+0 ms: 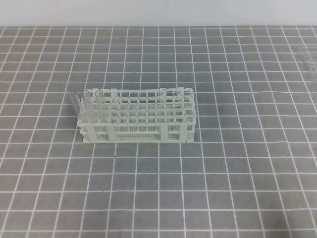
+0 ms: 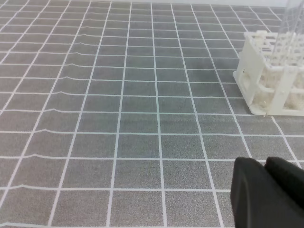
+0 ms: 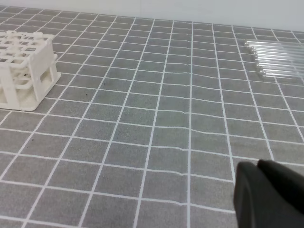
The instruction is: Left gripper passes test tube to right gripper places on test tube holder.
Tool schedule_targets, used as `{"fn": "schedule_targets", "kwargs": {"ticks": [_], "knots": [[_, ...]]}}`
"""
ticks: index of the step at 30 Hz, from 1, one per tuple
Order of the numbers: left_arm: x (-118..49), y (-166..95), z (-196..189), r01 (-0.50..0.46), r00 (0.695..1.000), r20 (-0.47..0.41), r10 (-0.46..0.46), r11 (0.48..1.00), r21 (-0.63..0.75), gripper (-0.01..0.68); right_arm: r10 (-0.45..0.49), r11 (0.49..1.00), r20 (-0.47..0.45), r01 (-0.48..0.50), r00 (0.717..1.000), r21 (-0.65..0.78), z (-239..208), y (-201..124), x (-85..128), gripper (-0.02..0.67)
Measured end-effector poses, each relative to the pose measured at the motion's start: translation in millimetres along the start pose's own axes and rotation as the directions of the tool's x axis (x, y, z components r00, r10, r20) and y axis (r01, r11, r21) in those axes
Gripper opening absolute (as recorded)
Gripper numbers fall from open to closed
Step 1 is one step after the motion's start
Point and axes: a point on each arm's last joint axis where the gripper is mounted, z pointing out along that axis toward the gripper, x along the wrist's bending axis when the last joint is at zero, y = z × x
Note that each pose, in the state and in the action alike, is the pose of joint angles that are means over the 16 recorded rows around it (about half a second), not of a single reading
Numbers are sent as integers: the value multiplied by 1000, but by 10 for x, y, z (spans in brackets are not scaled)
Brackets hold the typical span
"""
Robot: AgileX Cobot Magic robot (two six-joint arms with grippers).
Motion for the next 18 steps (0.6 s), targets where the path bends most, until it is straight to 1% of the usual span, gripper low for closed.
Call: {"fn": "schedule_targets", "kwargs": {"ticks": [18], "knots": [[0, -5, -3, 1, 1000, 0, -1, 1000, -9, 27, 0, 1000, 0, 0, 1000, 1, 1, 0, 0, -13]]}}
